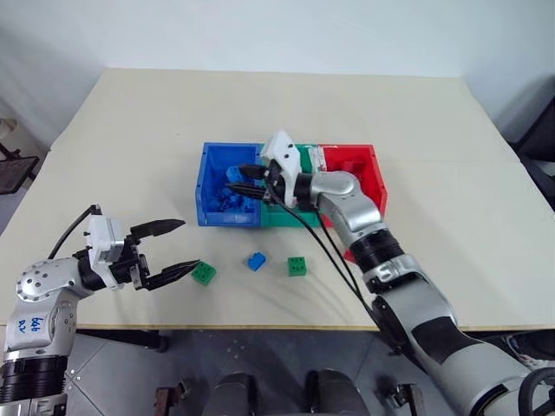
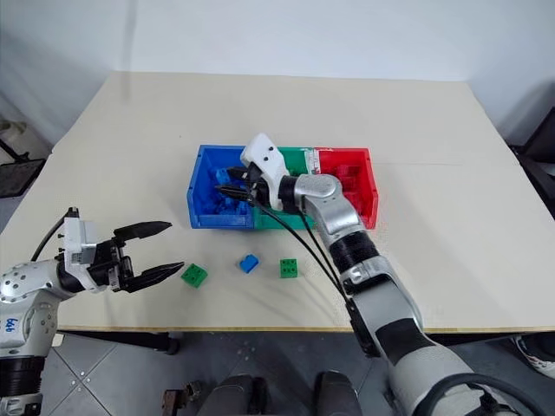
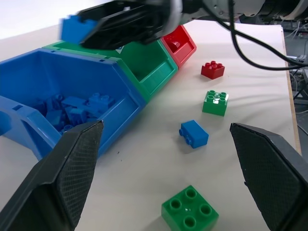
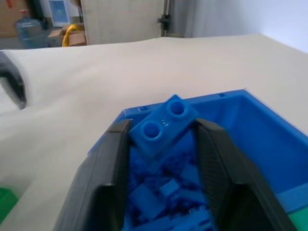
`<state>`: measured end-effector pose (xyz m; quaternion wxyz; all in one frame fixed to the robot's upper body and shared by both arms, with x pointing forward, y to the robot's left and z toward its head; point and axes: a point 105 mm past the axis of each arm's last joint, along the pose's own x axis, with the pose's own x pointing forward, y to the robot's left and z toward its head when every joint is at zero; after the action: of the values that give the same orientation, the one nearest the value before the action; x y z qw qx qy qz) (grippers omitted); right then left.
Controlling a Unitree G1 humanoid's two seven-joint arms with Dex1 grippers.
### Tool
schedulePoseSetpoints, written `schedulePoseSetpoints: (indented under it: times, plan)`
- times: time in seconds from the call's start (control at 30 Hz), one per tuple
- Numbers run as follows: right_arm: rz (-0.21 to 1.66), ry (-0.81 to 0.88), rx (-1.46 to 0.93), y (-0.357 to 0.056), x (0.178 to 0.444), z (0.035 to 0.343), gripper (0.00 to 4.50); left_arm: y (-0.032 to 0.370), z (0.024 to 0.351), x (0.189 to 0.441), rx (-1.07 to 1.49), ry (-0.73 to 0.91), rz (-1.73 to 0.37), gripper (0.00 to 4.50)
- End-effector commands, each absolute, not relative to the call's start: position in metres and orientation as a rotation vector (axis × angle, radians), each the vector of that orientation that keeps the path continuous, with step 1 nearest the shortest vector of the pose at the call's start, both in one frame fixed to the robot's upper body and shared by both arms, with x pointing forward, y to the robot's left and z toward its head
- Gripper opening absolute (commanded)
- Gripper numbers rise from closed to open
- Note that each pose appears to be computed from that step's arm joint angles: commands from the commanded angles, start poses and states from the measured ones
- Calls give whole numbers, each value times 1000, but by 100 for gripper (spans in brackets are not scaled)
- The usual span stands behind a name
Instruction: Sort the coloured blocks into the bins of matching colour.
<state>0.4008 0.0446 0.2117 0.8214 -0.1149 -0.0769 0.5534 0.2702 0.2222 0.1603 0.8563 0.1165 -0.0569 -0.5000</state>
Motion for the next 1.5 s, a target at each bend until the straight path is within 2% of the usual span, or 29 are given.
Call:
schedulePoseSetpoints:
  times: [0.03, 0.13, 0.23, 0.33, 0.4, 0.6, 0.77, 0.9, 1.1, 1.33, 1.5]
  plan:
    - [1117, -263, -257, 44, 408, 231, 331, 221, 170, 268, 281, -165, -1042, 450]
    - [1139, -314, -263, 32, 405, 240, 437, 220, 171, 269, 279, -168, -1045, 450]
    - [1194, -365, -279, 2, 393, 245, 437, 219, 169, 269, 272, -162, -1060, 450]
    - [1283, -359, -287, -31, 370, 239, 437, 218, 168, 270, 269, -157, -1071, 450]
    - [1320, -290, -302, -64, 354, 224, 437, 219, 167, 273, 268, -154, -1074, 450]
    - [1326, -150, -332, -125, 323, 198, 437, 219, 166, 276, 264, -154, -1084, 450]
    - [1120, 82, -367, -222, 298, 169, 437, 225, 163, 270, 254, -137, -1133, 450]
    - [1003, 186, -402, -264, 284, 163, 437, 233, 158, 257, 253, -126, -1189, 450]
    - [952, 235, -419, -280, 273, 159, 437, 238, 154, 250, 232, -163, -1224, 450]
    - [955, 204, -398, -256, 281, 152, 437, 244, 152, 249, 186, -208, -1239, 450]
    - [952, 177, -391, -222, 296, 140, 437, 241, 158, 250, 128, -296, -1218, 450]
